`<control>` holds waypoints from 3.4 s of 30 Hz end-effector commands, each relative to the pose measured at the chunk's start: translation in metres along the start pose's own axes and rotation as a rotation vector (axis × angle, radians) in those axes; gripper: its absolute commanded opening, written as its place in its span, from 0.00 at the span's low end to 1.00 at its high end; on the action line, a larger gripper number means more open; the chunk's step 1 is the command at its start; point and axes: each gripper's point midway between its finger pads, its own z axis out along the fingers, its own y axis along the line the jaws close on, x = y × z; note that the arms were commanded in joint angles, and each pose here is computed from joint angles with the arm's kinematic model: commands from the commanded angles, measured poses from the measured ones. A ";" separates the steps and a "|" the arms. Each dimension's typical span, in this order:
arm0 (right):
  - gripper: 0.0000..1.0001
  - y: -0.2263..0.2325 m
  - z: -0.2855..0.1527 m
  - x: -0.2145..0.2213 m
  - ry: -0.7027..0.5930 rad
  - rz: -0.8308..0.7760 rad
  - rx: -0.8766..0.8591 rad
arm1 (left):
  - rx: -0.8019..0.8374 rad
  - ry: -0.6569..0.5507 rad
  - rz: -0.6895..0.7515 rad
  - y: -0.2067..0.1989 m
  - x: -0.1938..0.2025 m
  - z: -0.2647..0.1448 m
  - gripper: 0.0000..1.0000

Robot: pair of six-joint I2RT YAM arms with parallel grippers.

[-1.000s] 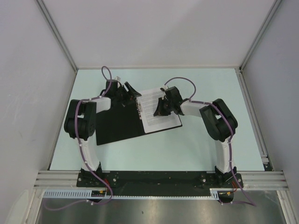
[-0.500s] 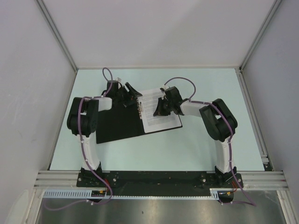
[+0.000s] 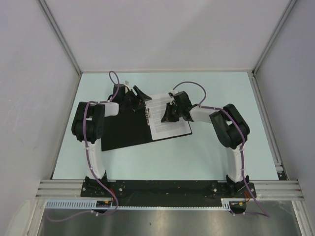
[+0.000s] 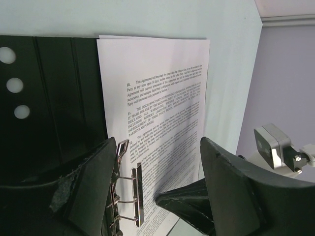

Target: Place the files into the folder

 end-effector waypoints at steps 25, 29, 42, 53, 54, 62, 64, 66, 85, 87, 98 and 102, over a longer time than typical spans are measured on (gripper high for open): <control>0.00 0.013 0.004 -0.009 -0.023 0.006 -0.038 | 0.091 -0.053 0.148 -0.060 0.043 -0.079 0.79; 0.00 0.029 -0.010 -0.022 -0.055 0.033 -0.058 | -0.069 -0.155 0.190 -0.046 0.028 -0.106 0.83; 0.63 0.117 -0.030 -0.057 -0.026 0.453 -0.318 | -0.333 -0.236 0.059 0.032 0.035 -0.125 0.70; 0.38 0.106 -0.005 -0.053 -0.054 0.665 -0.227 | -0.280 -0.264 0.062 0.036 0.037 -0.125 0.72; 0.38 0.105 -0.003 -0.052 -0.050 0.670 -0.225 | -0.277 -0.266 0.062 0.036 0.037 -0.125 0.72; 0.37 0.099 0.007 -0.046 -0.040 0.719 -0.204 | -0.250 -0.270 0.061 0.027 0.034 -0.126 0.72; 0.37 0.098 0.010 -0.044 -0.038 0.723 -0.201 | -0.245 -0.269 0.062 0.025 0.034 -0.126 0.72; 0.37 0.099 0.012 -0.042 -0.029 0.732 -0.208 | -0.239 -0.274 0.063 0.022 0.032 -0.127 0.72; 0.07 0.105 0.020 -0.030 -0.006 0.741 -0.216 | -0.243 -0.246 0.067 0.024 0.033 -0.120 0.77; 0.02 0.104 0.020 -0.028 -0.008 0.739 -0.208 | -0.250 -0.230 0.065 0.026 0.034 -0.116 0.77; 0.00 0.064 0.018 0.000 0.015 0.683 -0.107 | -0.447 -0.115 0.002 0.078 0.042 -0.089 0.75; 0.00 0.034 0.019 0.013 0.020 0.575 -0.007 | -0.486 -0.087 -0.005 0.088 0.043 -0.089 0.73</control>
